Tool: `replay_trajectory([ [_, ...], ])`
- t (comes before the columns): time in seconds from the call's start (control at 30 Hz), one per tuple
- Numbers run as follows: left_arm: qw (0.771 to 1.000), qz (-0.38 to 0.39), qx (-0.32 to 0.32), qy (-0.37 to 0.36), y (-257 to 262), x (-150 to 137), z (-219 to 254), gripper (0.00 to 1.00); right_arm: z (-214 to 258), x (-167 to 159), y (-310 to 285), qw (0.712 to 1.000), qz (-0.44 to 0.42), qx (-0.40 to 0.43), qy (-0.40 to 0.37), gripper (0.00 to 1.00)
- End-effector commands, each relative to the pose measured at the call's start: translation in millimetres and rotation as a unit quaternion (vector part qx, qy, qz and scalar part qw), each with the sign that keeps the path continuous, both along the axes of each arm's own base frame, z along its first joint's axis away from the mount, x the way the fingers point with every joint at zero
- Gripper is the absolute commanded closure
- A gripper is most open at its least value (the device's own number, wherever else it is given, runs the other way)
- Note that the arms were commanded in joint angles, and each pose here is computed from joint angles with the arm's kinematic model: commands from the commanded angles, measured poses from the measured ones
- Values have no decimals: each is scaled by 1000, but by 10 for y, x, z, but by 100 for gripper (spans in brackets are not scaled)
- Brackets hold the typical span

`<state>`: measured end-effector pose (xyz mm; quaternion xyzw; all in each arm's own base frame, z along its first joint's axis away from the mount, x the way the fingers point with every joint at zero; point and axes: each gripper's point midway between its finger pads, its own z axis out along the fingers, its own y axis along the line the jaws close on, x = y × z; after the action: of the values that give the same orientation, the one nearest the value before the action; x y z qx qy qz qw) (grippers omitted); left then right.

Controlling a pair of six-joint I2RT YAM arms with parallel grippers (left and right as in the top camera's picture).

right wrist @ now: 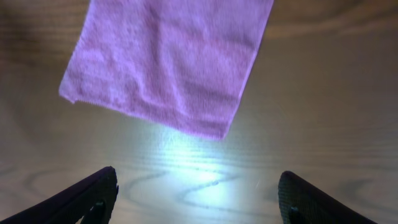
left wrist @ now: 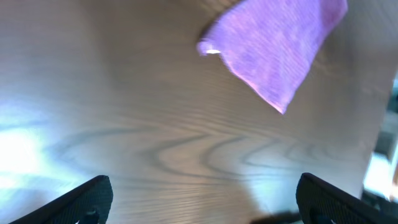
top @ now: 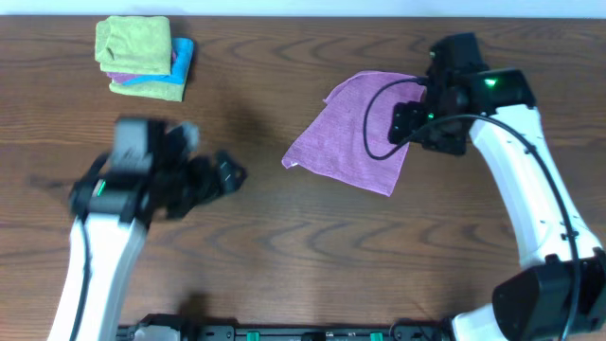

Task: Fold the cloth

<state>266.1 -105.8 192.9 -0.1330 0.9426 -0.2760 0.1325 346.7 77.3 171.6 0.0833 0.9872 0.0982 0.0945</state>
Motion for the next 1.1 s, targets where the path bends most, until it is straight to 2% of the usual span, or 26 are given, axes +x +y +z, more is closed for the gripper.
replay_trajectory([
  [0.0, 999, -21, -41, 29, -295, 264, -40, 5, -87, -82, 30, 997, 11, 71, 24, 18],
  [0.17, 982, 63, -88, 154, -467, 449, -480, 5, -267, -190, -32, 992, -6, 112, 53, 18],
  [0.33, 977, 42, -160, 135, -719, 846, -619, 5, -484, -269, 61, 987, -6, 147, 68, 18],
  [0.5, 971, 59, -175, 150, -777, 1058, -912, 4, -635, -284, 131, 982, -26, 173, 74, 18],
  [0.9, 960, 99, -187, 182, -844, 1250, -1319, 4, -617, -287, 201, 976, -47, 198, 83, 17],
  [1.07, 955, 106, -187, 205, -942, 1225, -1464, 4, -616, -290, 204, 975, -53, 199, 87, 17],
])
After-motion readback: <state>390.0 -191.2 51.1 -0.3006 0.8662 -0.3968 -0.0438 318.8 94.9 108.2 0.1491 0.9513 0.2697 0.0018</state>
